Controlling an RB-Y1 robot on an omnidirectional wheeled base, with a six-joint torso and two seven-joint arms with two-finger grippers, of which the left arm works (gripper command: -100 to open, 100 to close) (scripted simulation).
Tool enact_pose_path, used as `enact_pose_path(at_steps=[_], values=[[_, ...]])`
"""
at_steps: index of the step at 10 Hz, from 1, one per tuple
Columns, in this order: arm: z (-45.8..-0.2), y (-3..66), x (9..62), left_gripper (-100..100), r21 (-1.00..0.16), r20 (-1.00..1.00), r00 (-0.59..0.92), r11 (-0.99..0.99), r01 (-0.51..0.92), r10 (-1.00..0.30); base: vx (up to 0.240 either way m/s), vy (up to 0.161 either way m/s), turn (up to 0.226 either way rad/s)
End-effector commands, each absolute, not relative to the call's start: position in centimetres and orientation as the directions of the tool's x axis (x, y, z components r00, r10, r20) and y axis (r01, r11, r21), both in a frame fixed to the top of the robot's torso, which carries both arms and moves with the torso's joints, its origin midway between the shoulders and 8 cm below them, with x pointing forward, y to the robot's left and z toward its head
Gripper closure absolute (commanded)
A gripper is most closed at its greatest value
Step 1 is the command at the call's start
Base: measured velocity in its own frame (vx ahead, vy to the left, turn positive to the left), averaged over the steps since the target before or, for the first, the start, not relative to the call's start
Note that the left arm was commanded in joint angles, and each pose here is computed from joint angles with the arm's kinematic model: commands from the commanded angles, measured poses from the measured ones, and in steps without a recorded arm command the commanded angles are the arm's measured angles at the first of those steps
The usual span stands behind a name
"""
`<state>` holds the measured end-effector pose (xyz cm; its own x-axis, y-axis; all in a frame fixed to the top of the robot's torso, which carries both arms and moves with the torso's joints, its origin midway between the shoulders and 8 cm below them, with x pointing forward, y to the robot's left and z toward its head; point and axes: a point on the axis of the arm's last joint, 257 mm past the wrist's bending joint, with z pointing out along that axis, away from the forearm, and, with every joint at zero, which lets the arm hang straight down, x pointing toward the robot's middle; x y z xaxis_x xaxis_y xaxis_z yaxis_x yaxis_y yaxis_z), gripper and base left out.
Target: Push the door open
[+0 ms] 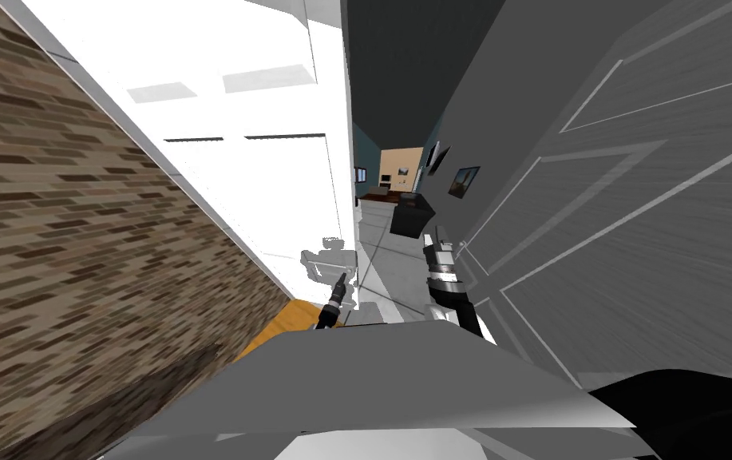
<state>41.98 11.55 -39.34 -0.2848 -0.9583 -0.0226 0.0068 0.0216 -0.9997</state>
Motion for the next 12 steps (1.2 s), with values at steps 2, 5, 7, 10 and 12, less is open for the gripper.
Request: enact_pose_path(at_steps=[2, 5, 7, 10, 12], values=[[-39.2, 11.4, 42.2, -100, -1.0, -0.018, -0.278, 0.015, 0.01, -0.96, 0.18, -0.051, -0.022], [-39.2, 11.4, 42.2, 100, -1.0, -0.016, -0.277, 0.014, 0.011, -0.961, 0.085, -0.029, -0.005], [-39.2, 11.4, 42.2, 100, -1.0, -0.016, -0.277, 0.014, 0.011, -0.961, -0.026, 0.011, -0.012], [-39.2, 11.4, 42.2, 100, -1.0, -0.016, -0.277, 0.014, 0.011, -0.961, -0.006, 0.001, 0.002], [-39.5, 12.5, 42.3, 100, -1.0, -0.024, -0.26, 0.023, 0.004, -0.965, 0.135, -0.06, 0.037]])
